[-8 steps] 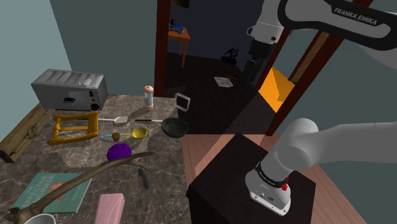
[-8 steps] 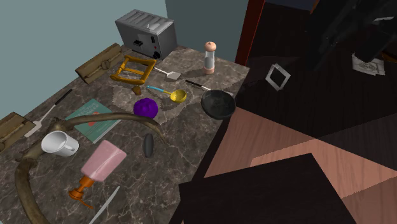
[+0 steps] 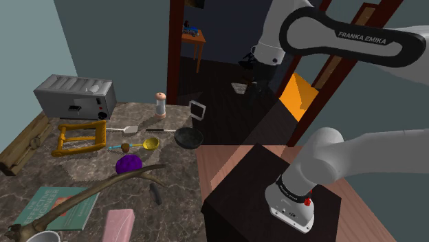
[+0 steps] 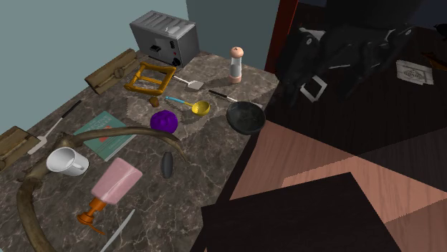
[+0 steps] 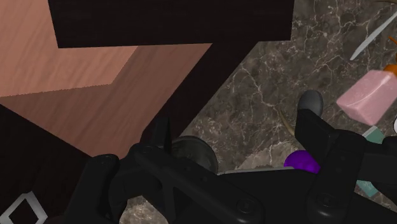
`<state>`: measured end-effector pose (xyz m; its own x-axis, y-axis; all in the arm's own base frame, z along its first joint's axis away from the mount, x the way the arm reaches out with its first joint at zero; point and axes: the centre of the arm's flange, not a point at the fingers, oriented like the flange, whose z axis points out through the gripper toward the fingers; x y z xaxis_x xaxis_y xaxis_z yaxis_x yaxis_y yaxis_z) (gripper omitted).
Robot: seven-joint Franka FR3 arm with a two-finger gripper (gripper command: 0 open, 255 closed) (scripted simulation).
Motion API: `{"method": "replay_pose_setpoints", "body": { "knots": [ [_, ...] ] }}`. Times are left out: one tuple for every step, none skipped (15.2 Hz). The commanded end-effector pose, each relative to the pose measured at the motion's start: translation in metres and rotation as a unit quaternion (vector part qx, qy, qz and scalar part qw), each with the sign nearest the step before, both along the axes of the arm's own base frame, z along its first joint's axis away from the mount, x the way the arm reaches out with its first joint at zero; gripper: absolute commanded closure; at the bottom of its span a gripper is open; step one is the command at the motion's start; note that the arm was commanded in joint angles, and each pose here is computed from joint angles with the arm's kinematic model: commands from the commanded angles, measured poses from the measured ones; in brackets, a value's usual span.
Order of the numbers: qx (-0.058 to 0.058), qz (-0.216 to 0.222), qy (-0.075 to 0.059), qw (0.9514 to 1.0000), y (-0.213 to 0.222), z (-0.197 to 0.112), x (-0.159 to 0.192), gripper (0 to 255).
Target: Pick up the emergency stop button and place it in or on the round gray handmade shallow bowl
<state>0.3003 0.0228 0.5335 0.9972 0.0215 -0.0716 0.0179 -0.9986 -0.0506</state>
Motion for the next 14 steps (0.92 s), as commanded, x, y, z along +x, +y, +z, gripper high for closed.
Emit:
{"method": "replay_pose_setpoints", "body": {
  "knots": [
    [0.0, -0.007, 0.0, 1.0, 0.019, -0.019, 0.006, 0],
    [-0.001, -0.01, 0.0, 1.0, 0.028, -0.029, 0.009, 0],
    [-0.001, -0.013, 0.0, 0.9999, 0.036, -0.038, 0.012, 0],
    [-0.002, -0.016, 0.001, 0.9999, 0.045, -0.048, 0.016, 0],
    [-0.002, -0.018, 0.001, 0.9998, 0.053, -0.057, 0.019, 0],
    [-0.002, -0.021, 0.001, 0.9998, 0.062, -0.067, 0.022, 0],
    [-0.003, -0.024, 0.001, 0.9997, 0.071, -0.076, 0.026, 0],
    [-0.003, -0.027, 0.002, 0.9996, 0.079, -0.086, 0.029, 0],
    [-0.003, -0.03, 0.002, 0.9995, 0.088, -0.095, 0.033, 0],
    [-0.004, -0.033, 0.002, 0.9994, 0.096, -0.105, 0.036, 0],
    [-0.004, -0.036, 0.002, 0.9993, 0.105, -0.114, 0.04, 0],
    [-0.004, -0.039, 0.003, 0.9992, 0.113, -0.124, 0.044, 0],
    [-0.005, -0.042, 0.003, 0.9991, 0.121, -0.133, 0.047, 0],
    [-0.005, -0.045, 0.003, 0.999, 0.13, -0.143, 0.051, 0]
  ]
}}
